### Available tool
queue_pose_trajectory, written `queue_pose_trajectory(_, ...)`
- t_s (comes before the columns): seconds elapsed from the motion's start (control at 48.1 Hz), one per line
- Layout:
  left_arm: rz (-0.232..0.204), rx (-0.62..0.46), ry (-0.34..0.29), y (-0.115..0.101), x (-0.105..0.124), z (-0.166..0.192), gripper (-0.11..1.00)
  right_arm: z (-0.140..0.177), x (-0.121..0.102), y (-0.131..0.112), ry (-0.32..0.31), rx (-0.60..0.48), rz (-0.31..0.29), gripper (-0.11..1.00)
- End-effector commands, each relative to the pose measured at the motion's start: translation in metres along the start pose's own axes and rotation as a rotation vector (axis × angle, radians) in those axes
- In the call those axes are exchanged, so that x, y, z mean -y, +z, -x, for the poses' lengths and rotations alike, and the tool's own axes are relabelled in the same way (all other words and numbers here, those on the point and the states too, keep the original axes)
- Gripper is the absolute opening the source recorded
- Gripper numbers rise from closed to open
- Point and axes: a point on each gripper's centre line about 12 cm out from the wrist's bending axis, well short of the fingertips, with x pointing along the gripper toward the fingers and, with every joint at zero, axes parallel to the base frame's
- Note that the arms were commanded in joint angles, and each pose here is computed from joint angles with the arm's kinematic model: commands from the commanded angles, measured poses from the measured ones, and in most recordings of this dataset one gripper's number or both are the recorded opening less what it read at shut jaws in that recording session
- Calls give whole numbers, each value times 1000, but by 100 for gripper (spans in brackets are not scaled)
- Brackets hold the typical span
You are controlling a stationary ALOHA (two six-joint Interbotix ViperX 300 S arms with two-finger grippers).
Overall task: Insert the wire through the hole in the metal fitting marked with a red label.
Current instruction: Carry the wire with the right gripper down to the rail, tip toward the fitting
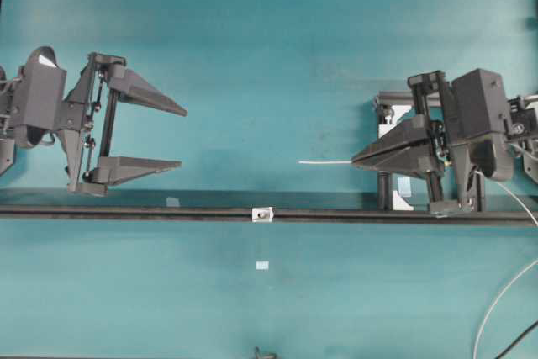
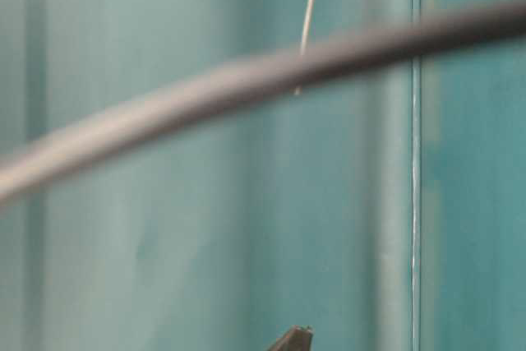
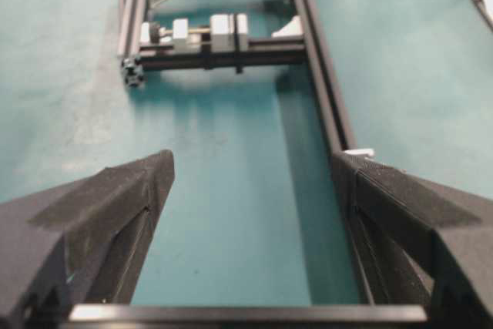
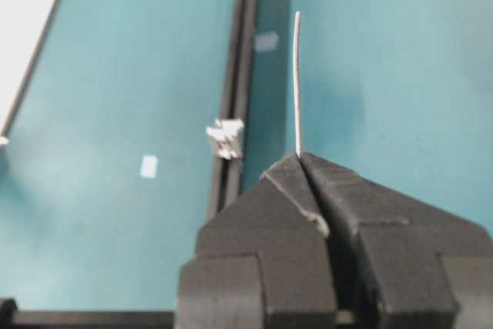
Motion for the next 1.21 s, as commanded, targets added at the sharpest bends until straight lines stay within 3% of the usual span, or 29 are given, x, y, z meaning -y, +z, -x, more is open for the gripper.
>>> queue_pose_trajectory(0.0, 3, 43, -15, 10, 5, -1, 54, -3, -7, 5, 27, 32, -6, -1)
queue_pose_trajectory(0.312, 2, 67, -77, 10, 24, -1, 54, -23, -25, -5, 80, 16, -18, -1)
queue_pose_trajectory(0.686, -6, 21, -151, -9, 48, -8, 54, -47, -38, -23, 98, 13, -56, -1)
queue_pose_trajectory(0.957, 58, 38, -109, -33, 47, -10, 54, -56, -43, -40, 33, 52, -76, -1)
queue_pose_trajectory(1.082, 96, 46, -74, -45, 47, -9, 54, -58, -44, -54, -31, 52, -92, -1)
queue_pose_trajectory(1.186, 100, 44, -75, -53, 53, -12, 54, -60, -46, -64, -68, 48, -94, -1)
